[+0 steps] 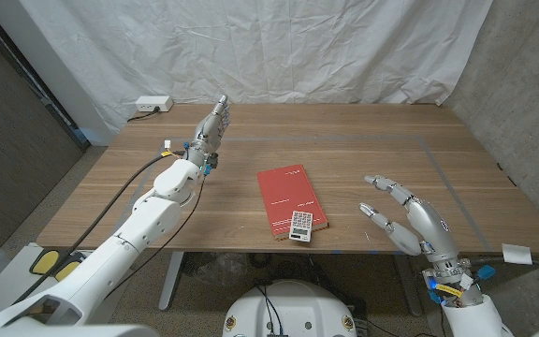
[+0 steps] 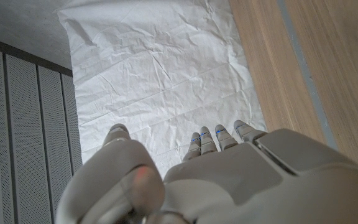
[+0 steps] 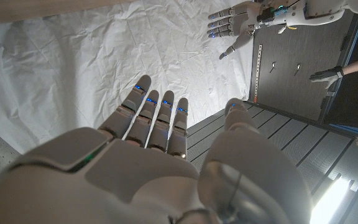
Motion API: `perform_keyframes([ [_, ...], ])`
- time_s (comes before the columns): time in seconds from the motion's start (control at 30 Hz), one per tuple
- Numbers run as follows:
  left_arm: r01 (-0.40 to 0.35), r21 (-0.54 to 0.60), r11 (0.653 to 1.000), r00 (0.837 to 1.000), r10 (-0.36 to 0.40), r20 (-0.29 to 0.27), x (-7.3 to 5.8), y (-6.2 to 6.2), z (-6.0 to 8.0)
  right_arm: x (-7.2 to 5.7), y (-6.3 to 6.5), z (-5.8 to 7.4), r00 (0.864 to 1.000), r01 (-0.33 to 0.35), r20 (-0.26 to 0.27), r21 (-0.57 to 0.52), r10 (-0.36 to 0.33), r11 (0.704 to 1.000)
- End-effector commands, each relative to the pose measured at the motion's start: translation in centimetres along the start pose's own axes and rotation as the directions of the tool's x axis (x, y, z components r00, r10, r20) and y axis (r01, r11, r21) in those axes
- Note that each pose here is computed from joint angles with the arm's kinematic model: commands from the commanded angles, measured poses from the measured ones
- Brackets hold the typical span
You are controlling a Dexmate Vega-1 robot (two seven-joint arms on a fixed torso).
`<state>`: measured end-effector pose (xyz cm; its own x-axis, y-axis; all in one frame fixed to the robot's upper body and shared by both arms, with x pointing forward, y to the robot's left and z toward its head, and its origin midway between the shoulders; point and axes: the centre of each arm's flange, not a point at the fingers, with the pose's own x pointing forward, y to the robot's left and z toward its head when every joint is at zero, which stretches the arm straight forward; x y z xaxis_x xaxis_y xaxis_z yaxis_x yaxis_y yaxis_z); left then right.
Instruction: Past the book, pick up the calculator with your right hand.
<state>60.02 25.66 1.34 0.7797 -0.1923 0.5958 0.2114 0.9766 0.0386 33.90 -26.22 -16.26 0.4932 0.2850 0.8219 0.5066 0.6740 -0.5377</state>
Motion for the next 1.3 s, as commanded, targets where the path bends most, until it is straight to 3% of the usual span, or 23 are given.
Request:
perform_keyframes([
  [0.03, 0.022, 0.020, 1.000, 1.000, -0.022, -0.016, -0.2, 0.7, 0.4, -0.9, 1.3, 1.3, 1.000, 0.004, -0.003, -0.086, -0.004, 0.996],
  [0.2, 0.023, 0.022, 0.999, 1.000, -0.023, 0.011, -0.4, 0.9, 1.1, -0.8, 1.7, 2.1, 1.000, 0.000, 0.025, -0.098, 0.002, 0.995],
  [0.87, 0.034, 0.015, 0.999, 0.999, -0.034, 0.028, -0.8, 0.5, 0.9, -1.2, 3.0, 3.3, 0.996, -0.027, 0.078, -0.217, 0.045, 0.976],
  [1.3, 0.038, 0.014, 0.999, 0.998, -0.038, 0.040, -0.7, 0.2, 1.2, -1.2, 3.9, 3.1, 0.992, -0.031, 0.107, -0.305, 0.066, 0.952],
])
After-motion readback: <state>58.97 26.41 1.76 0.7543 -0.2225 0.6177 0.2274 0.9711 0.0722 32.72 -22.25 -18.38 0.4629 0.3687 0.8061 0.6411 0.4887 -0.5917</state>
